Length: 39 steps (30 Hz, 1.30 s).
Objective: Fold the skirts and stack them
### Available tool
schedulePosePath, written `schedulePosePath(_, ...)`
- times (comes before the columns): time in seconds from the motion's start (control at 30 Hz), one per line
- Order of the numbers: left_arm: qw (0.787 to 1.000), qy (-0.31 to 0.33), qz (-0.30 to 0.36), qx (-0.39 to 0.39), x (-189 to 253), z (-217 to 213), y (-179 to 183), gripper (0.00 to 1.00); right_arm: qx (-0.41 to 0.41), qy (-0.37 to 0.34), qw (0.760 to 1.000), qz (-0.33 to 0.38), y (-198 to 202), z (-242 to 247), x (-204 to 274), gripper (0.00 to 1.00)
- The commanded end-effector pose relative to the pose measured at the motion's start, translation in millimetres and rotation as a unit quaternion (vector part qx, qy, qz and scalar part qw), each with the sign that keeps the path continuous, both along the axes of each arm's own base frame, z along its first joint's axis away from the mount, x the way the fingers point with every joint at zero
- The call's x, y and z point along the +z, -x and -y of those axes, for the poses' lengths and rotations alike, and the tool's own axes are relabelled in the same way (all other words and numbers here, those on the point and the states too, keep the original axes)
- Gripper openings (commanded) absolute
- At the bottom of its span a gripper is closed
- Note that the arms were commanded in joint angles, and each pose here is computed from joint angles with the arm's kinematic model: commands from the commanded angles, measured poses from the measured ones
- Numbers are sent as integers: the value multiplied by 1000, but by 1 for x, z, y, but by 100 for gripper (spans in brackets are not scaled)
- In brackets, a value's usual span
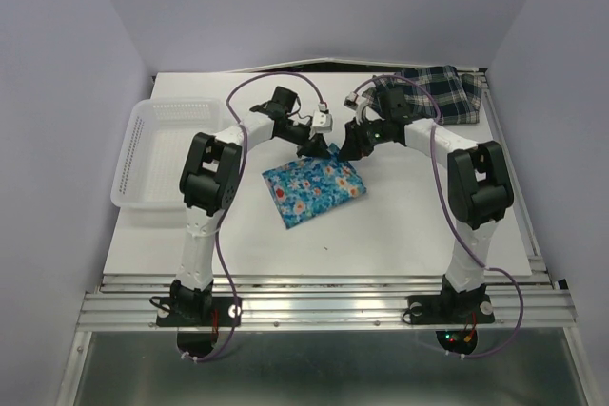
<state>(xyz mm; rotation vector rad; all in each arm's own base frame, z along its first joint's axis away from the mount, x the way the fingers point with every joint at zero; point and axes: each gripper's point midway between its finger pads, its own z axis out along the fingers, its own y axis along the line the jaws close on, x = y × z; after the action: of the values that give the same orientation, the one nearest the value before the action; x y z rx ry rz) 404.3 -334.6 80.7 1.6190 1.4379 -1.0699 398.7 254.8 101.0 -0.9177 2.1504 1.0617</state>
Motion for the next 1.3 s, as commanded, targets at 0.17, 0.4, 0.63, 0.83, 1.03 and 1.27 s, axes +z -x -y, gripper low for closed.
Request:
schedulePosePath(0.17, 998, 36, 40, -19, 37, -5, 12, 0, -125, -33, 992, -7, -23, 21, 41, 100)
schedulePosePath(0.4, 996, 47, 71, -19, 60, -9, 11, 0, -86, -77, 991, -72, 13, 27, 18, 100)
schedulePosePath(0.63, 994, 59, 88, -23, 82, -8, 12, 0, -55, -133, 984, -102, 30, 16, 9, 100)
schedulePosePath(0.83, 994, 59, 93, -20, 85, -7, 9, 0, -17, -159, 983, -93, 52, 1, 14, 100)
schedulePosePath(1.03, 994, 58, 95, -19, 82, -6, 7, 0, -27, -146, 982, -116, 54, -1, -5, 84)
schedulePosePath(1.27, 993, 68, 92, 5, 85, -4, -1, 0, -60, -148, 978, -131, 43, -3, -7, 59)
